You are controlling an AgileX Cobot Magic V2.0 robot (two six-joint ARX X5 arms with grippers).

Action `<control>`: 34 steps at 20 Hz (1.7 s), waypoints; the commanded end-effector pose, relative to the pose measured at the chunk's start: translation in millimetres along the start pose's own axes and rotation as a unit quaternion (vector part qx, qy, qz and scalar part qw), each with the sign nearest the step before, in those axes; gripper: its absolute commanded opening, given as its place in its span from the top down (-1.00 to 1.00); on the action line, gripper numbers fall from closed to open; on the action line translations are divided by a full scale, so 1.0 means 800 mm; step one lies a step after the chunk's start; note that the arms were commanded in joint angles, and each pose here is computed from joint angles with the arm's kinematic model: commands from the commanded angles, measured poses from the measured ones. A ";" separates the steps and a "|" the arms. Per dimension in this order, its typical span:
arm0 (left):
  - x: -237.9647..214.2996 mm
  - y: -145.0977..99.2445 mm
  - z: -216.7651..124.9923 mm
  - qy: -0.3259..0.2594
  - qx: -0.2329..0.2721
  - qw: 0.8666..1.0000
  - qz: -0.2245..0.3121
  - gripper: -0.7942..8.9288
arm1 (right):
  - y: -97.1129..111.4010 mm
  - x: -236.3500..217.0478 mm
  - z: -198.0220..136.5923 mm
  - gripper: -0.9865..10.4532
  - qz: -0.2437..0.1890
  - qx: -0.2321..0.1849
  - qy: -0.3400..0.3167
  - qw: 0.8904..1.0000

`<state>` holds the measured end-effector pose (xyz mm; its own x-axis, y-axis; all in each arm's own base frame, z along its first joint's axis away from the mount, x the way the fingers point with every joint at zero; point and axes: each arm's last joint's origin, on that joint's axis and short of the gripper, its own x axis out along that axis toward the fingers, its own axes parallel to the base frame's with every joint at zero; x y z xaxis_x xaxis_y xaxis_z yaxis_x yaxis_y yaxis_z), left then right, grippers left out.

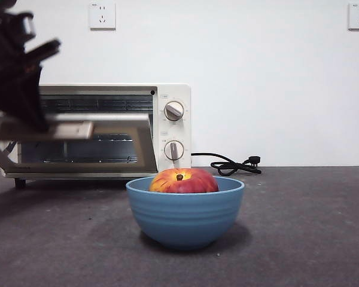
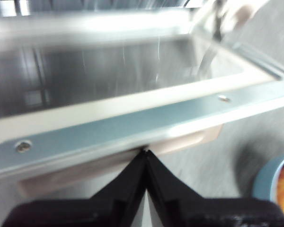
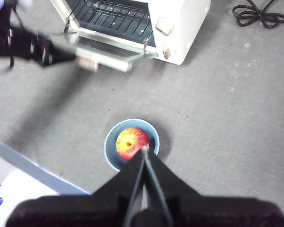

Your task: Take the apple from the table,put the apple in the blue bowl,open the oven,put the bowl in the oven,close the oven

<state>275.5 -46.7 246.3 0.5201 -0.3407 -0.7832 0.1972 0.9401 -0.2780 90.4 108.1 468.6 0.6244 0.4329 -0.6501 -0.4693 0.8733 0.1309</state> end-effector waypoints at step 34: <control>-0.063 -0.070 -0.101 0.033 0.070 0.997 0.004 0.85 | 0.030 0.145 -0.018 0.83 -0.054 -0.107 0.147 0.982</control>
<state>172.2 -81.1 258.2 0.4709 -0.3293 -0.8184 0.2976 0.9326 -0.2041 140.6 173.3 392.2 0.4939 0.2389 -0.8360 -0.5444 0.8347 -0.0831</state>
